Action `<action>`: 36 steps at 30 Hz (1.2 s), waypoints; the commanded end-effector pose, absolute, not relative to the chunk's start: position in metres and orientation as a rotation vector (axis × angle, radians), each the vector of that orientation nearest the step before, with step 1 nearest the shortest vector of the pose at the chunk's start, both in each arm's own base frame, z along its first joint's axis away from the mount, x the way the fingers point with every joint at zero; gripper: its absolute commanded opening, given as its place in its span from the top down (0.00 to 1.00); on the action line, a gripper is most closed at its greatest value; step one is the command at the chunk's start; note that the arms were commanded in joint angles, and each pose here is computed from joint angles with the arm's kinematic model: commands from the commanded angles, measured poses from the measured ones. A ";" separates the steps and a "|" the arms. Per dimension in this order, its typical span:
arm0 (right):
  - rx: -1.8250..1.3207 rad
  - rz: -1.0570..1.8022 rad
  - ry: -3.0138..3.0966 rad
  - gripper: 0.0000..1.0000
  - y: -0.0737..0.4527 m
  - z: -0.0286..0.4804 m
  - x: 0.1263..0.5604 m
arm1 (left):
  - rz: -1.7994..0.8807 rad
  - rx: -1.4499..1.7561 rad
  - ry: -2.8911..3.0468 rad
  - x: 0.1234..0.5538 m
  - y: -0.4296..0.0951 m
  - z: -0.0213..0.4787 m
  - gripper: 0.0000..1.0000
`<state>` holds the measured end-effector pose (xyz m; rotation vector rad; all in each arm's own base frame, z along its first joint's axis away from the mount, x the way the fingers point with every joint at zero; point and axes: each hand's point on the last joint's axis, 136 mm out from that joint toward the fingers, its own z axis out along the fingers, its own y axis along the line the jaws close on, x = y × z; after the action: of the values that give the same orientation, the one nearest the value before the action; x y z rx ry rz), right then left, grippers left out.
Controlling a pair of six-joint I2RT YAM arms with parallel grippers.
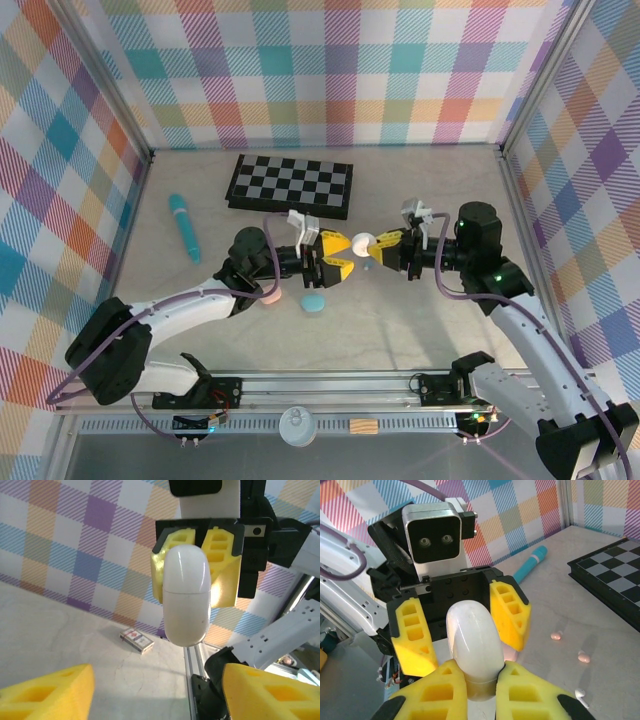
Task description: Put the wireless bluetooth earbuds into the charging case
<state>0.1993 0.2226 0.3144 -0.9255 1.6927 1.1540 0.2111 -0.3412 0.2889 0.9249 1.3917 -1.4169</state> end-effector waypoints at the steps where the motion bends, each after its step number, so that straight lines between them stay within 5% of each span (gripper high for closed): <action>1: -0.992 1.127 1.654 0.92 0.225 0.317 0.196 | -1.429 1.002 1.340 0.205 -0.344 0.291 0.42; 24: -1.024 1.146 1.689 0.92 0.236 0.303 0.201 | -1.558 1.003 1.211 0.199 -0.350 0.312 0.67; 36: -1.029 1.177 1.707 0.92 0.238 0.297 0.200 | -1.566 0.993 1.218 0.201 -0.351 0.313 0.68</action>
<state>0.2025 0.2351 0.2924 -0.9925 1.7357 1.1677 0.2049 -0.3524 0.2888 0.9590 1.3277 -1.5673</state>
